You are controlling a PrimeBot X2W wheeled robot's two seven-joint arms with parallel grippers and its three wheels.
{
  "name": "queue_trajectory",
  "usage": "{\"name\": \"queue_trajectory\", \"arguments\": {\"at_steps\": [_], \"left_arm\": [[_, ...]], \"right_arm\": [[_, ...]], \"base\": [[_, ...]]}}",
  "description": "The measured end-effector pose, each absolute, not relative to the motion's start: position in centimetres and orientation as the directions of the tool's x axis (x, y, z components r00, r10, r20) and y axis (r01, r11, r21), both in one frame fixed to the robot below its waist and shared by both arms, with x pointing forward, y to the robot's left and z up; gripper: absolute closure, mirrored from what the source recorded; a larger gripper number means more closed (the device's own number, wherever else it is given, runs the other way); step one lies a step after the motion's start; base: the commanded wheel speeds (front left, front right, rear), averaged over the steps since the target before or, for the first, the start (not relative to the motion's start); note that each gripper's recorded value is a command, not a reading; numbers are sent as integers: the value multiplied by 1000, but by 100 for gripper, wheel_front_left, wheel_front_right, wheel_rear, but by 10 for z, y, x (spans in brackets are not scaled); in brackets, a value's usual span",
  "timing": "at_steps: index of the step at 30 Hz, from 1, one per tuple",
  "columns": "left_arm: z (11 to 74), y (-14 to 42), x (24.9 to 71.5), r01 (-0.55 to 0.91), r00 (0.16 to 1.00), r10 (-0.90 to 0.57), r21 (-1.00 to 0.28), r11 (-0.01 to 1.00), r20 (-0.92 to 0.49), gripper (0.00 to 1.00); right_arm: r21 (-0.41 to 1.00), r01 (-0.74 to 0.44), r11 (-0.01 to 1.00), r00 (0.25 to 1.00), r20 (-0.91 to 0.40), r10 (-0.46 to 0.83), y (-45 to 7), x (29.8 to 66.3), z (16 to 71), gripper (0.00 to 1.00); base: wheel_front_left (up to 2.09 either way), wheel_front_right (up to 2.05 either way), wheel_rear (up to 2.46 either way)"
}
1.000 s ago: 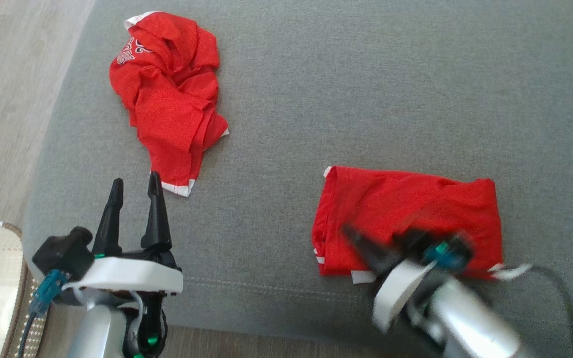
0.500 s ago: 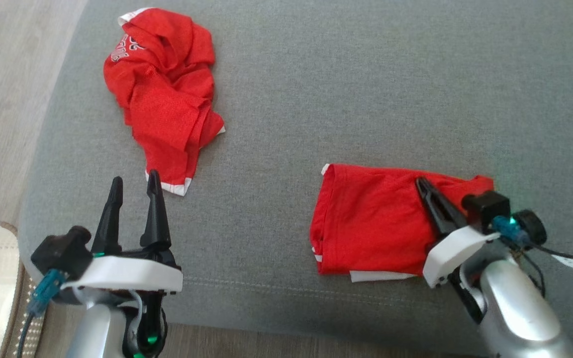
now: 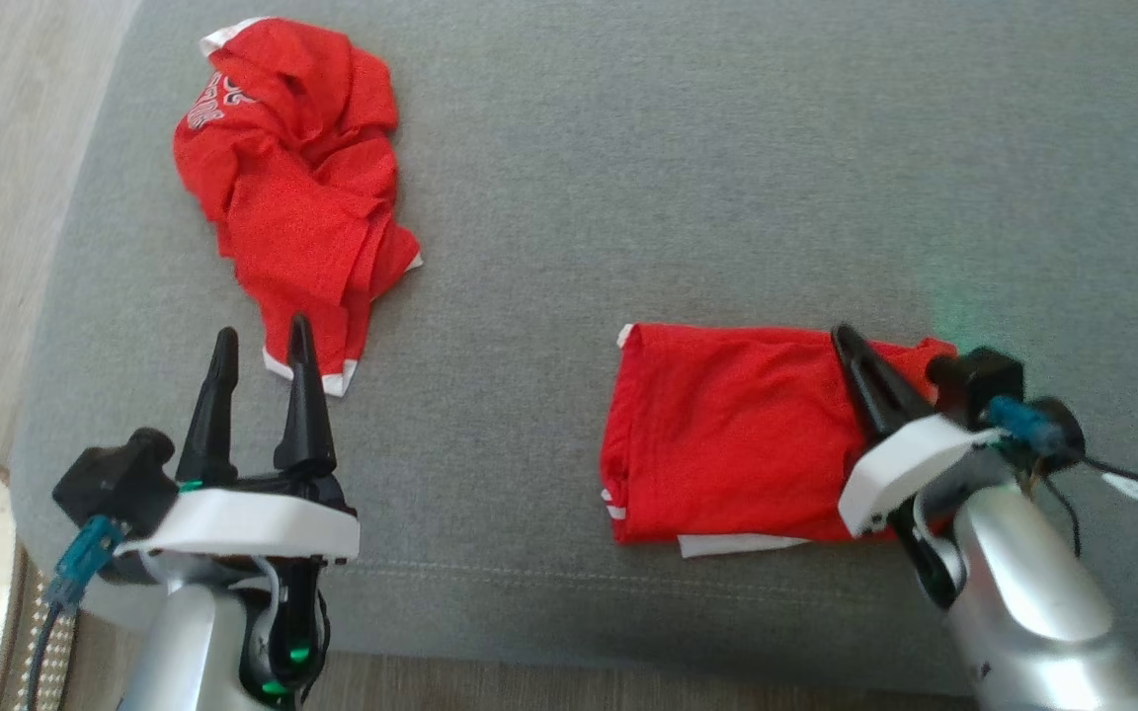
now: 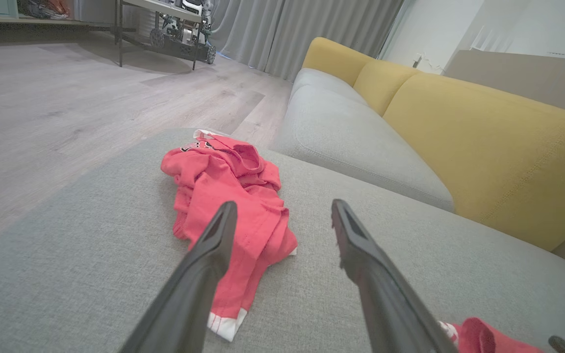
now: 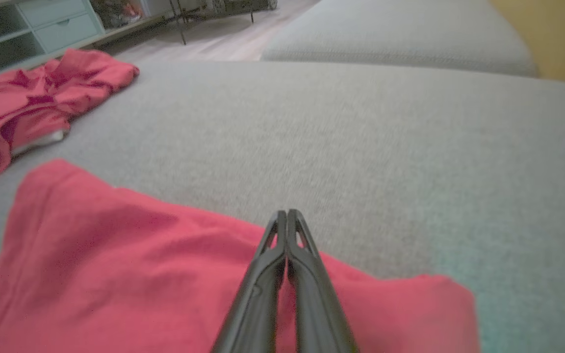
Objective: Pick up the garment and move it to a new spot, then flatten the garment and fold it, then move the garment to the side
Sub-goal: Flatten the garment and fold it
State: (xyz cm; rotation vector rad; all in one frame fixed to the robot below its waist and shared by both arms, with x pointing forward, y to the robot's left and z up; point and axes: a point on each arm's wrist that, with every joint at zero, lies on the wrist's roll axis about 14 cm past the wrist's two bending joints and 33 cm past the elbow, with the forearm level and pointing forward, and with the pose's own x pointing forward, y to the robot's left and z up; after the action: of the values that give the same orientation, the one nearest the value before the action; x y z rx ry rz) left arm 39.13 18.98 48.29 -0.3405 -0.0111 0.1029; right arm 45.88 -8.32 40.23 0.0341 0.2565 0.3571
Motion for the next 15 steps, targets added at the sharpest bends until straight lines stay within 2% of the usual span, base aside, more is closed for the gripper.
{"name": "queue_trajectory", "arguments": {"at_steps": [6, 9, 15], "left_arm": [[489, 181, 395, -69, 997, 77, -341, 937, 13, 0], [493, 175, 398, -46, 998, 58, -345, 937, 26, 0], [497, 162, 402, -7, 999, 23, -352, 936, 41, 0]], "right_arm": [[92, -301, 949, 951, -37, 305, -97, 475, 468, 100], [44, -307, 951, 951, 64, 304, -106, 470, 500, 100], [-11, -244, 970, 964, 108, 243, -140, 451, 516, 100]], "base": [[0, 0, 0], [0, 0, 0], [0, 0, 0]]}}
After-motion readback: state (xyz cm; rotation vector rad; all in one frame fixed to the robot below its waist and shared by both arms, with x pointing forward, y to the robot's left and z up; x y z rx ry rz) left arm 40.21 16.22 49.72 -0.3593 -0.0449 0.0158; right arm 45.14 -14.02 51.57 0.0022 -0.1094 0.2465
